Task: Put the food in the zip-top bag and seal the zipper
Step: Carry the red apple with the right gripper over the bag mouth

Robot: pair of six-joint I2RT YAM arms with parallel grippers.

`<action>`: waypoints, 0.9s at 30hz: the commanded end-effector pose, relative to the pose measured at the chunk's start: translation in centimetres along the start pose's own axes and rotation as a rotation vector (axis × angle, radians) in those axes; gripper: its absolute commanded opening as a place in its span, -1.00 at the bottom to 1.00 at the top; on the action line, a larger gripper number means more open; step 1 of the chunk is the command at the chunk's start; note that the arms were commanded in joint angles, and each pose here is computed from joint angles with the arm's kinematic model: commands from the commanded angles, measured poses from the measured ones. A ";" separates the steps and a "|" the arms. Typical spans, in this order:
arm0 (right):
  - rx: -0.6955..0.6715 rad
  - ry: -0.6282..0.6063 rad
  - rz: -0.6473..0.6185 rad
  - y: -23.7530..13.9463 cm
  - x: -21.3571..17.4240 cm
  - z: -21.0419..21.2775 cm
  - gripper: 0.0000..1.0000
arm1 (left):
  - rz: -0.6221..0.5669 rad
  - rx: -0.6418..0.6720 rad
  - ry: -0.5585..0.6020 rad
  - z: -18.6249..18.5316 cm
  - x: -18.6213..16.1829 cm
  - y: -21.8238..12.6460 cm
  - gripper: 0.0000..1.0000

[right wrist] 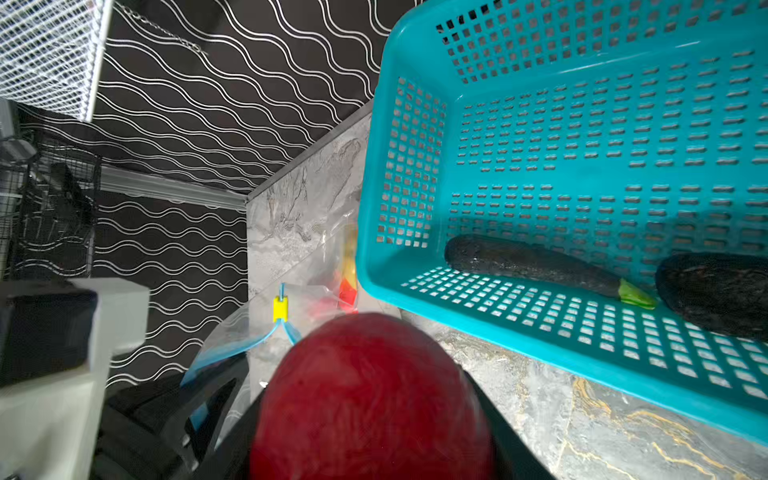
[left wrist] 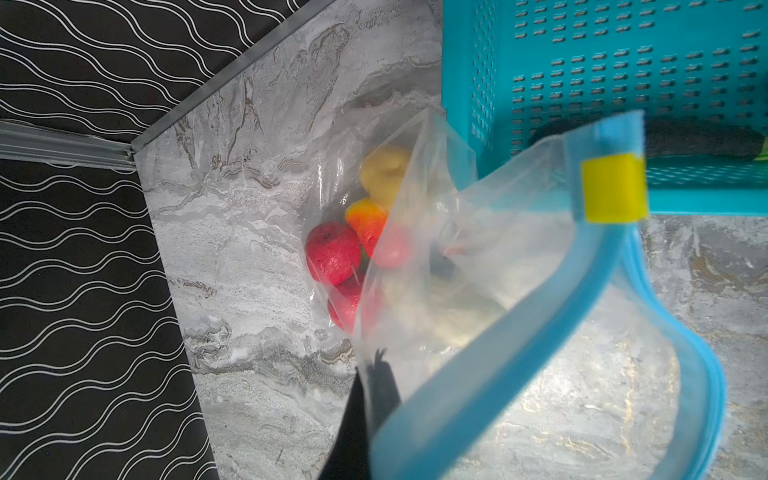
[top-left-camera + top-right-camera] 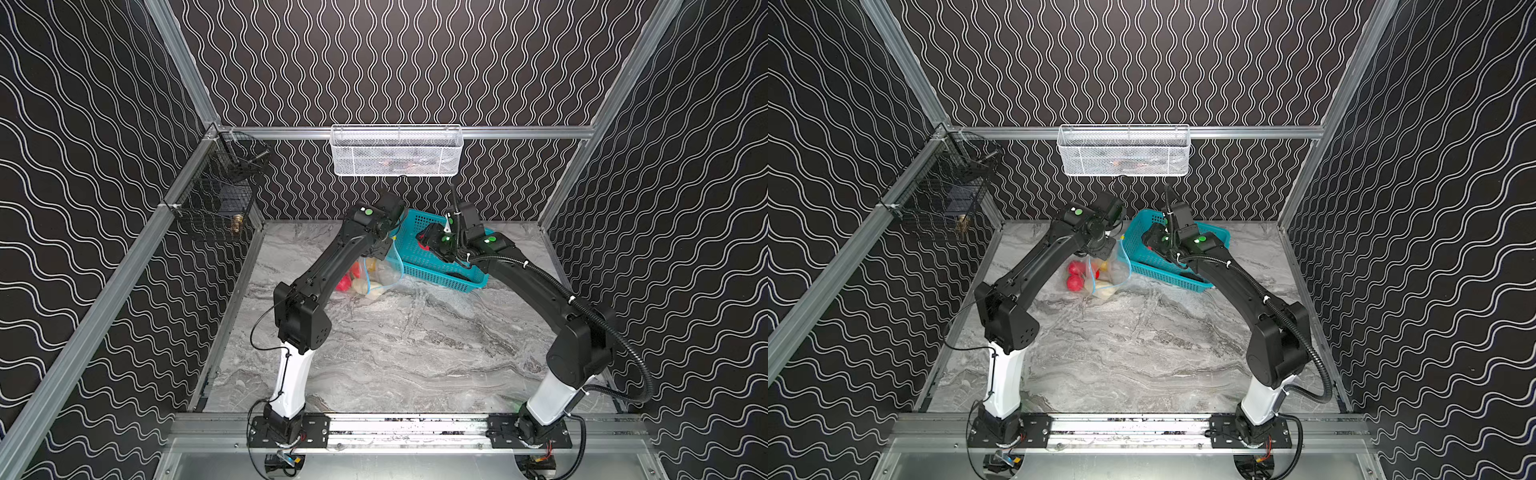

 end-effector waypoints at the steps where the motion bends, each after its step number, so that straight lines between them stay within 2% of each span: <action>1: 0.054 -0.002 -0.011 -0.2 0.0 1.4 0.02 | -0.004 0.003 0.004 0.2 -0.1 -0.4 -1.00; 27: 0.183 -0.002 0.136 2.5 -6.0 4.7 0.03 | -0.040 0.011 0.004 0.9 0.2 -1.6 -1.00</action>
Point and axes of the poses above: each gripper's point midway between its finger pads, its own y axis out along the fingers, its own z axis along the line the jaws close on, x = y × z, the point moved 6 cm from there along -y, back along the fingers
